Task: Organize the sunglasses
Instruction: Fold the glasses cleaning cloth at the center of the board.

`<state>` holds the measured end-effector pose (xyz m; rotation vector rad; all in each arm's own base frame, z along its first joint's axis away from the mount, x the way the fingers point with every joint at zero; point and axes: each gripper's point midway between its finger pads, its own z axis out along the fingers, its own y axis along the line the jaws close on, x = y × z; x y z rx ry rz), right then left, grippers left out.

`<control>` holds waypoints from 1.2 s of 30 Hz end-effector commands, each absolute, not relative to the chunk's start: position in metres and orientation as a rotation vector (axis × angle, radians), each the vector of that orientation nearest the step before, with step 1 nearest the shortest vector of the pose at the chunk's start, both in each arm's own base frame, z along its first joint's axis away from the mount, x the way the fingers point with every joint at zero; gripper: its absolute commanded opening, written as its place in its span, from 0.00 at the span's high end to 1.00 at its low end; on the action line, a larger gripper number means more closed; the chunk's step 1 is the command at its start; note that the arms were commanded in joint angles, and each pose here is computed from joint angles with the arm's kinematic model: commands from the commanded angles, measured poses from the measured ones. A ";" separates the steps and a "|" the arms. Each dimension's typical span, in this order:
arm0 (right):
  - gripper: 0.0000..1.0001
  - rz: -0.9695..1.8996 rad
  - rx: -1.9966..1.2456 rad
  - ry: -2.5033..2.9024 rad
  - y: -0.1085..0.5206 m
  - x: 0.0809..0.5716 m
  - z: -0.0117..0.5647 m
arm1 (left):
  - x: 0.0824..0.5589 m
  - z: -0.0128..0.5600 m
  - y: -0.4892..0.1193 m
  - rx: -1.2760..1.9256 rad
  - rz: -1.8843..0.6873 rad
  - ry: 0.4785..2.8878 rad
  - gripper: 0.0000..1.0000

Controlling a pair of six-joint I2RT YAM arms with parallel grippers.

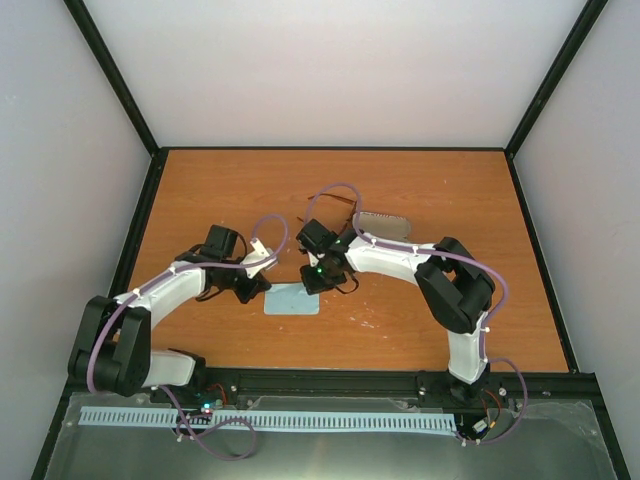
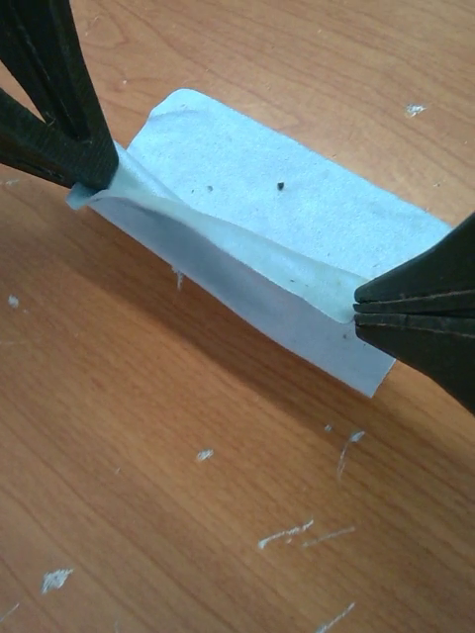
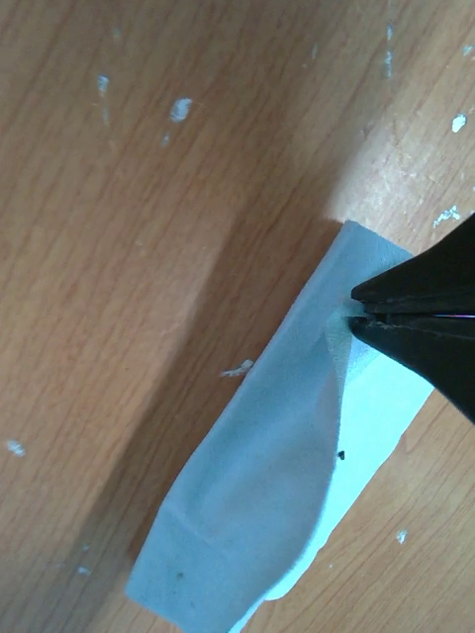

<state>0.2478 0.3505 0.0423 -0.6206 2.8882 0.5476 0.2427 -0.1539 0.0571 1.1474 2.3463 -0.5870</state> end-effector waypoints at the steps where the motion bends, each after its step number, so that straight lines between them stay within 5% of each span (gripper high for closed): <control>1: 0.97 0.590 -0.666 2.885 0.350 0.240 0.045 | 0.229 0.059 -0.157 1.208 -0.640 2.320 1.00; 28: 0.78 0.738 -0.827 2.996 0.346 0.195 0.023 | 0.192 0.032 -0.161 1.379 -0.752 2.362 0.97; 36: 0.66 0.774 -0.854 2.949 0.344 0.192 0.043 | 0.198 0.036 -0.158 1.388 -0.683 2.327 0.68</control>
